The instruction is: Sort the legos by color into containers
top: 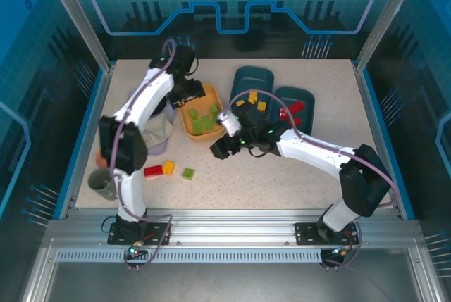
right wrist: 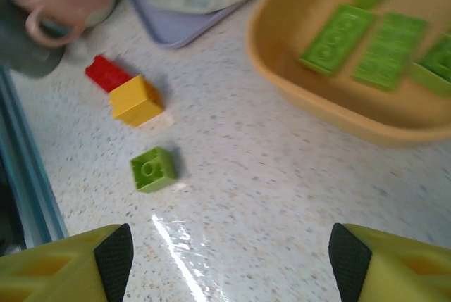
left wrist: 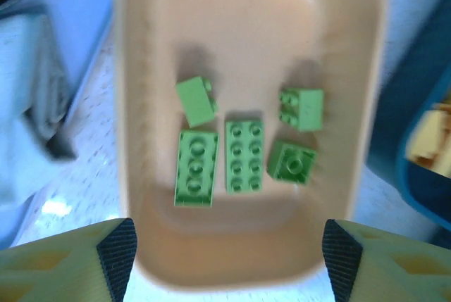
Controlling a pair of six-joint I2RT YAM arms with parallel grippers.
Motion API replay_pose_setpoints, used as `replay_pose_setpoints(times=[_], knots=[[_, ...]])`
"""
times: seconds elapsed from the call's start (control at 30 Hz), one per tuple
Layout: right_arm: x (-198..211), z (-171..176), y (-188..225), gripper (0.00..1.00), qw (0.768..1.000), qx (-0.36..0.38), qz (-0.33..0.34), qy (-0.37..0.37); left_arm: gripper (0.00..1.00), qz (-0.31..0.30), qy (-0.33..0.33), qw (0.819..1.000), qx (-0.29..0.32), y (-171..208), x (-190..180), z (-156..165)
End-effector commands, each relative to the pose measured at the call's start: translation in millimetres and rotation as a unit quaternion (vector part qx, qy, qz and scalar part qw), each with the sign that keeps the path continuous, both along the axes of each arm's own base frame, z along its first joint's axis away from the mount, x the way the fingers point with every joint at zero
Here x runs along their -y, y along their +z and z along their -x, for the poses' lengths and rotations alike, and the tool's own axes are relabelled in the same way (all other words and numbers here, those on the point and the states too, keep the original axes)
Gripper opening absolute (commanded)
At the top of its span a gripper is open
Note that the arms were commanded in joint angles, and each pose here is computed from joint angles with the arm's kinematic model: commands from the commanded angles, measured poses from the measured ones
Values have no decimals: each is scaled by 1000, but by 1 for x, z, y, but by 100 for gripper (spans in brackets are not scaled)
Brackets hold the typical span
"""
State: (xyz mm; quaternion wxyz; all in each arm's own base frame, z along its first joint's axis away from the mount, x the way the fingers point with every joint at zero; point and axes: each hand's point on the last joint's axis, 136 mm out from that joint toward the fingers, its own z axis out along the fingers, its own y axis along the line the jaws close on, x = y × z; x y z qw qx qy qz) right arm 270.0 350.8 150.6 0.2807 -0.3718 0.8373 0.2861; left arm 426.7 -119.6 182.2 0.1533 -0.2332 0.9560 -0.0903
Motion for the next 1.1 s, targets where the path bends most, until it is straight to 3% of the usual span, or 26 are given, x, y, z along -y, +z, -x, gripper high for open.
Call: replay_pose_setpoints(times=[0.0,0.2,0.4,0.77,1.07], knots=[[-38,31,0,77,991,54,27,122,74,9,63,998,19,36,-21,54],[-106,59,0,79,968,67,0,244,75,20,138,990,4,33,-57,156],[-163,63,-35,80,949,97,44,296,75,10,181,983,-2,27,-87,239],[-222,38,-90,81,951,130,112,255,74,-25,166,986,0,47,-118,323],[-229,21,-129,79,944,126,179,248,75,-39,138,989,-31,43,-120,342]])
